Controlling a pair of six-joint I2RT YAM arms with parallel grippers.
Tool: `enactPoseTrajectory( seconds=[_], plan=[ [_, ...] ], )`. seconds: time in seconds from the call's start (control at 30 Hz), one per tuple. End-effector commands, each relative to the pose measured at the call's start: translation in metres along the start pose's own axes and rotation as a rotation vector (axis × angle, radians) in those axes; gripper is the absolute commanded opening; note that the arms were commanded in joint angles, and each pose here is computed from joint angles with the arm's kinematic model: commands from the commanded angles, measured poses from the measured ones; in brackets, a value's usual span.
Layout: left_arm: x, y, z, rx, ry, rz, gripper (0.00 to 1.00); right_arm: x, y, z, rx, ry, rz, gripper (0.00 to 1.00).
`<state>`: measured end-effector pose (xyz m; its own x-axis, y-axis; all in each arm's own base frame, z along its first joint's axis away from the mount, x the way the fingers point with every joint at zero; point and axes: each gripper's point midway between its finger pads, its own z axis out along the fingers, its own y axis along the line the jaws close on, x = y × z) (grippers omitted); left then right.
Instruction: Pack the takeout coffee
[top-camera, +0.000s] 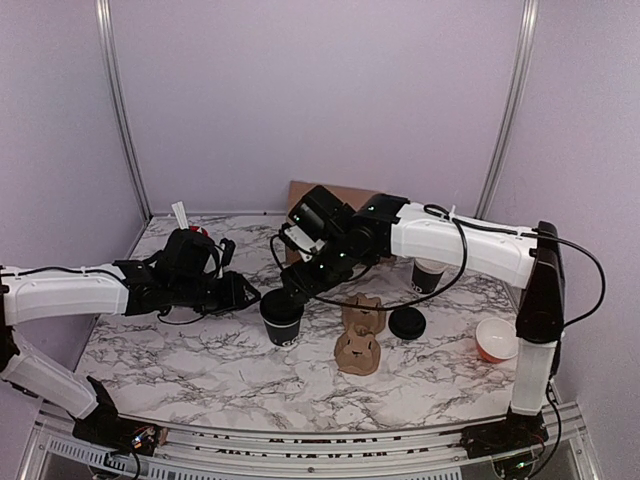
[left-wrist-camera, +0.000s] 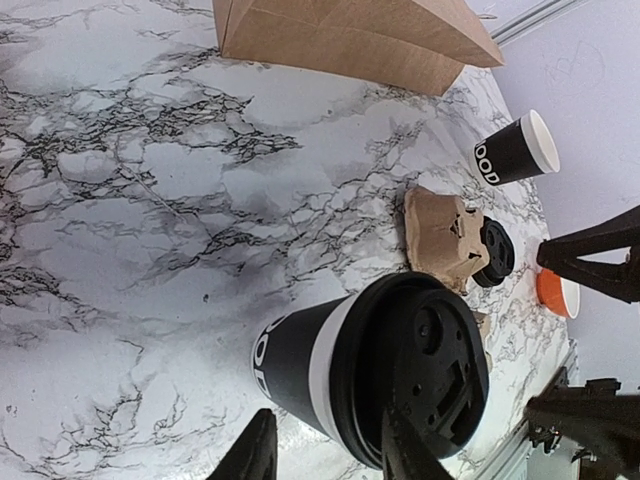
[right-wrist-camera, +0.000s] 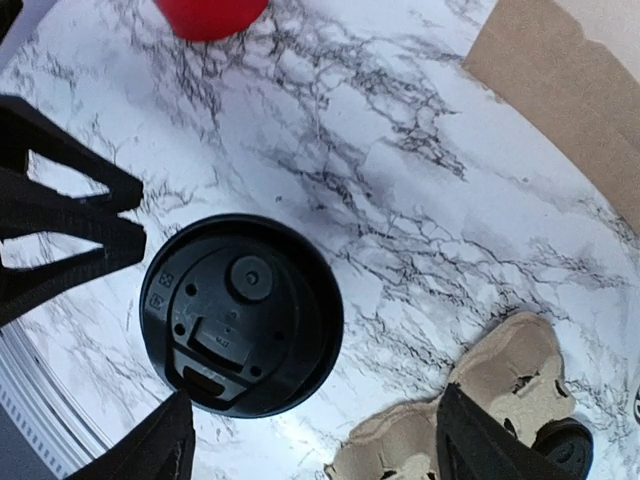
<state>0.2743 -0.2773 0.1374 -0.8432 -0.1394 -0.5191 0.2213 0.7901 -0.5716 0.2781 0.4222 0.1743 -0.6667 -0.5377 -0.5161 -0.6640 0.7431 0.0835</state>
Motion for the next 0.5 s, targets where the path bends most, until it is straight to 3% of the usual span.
enactPoseTrajectory(
  seconds=[0.0,0.23,0.47],
  plan=[
    [-0.005,-0.009,-0.001,0.015,0.018,0.019,0.36,-0.027,-0.003,-0.022,-0.114,-0.168,0.128,0.78],
    [-0.002,-0.006,0.004,-0.001,0.042,0.015,0.34,-0.023,0.0,-0.023,-0.249,-0.209,0.208,0.68],
    [-0.001,-0.006,0.005,-0.006,0.055,0.011,0.32,-0.015,0.001,-0.013,-0.264,-0.195,0.23,0.62]
  ],
)
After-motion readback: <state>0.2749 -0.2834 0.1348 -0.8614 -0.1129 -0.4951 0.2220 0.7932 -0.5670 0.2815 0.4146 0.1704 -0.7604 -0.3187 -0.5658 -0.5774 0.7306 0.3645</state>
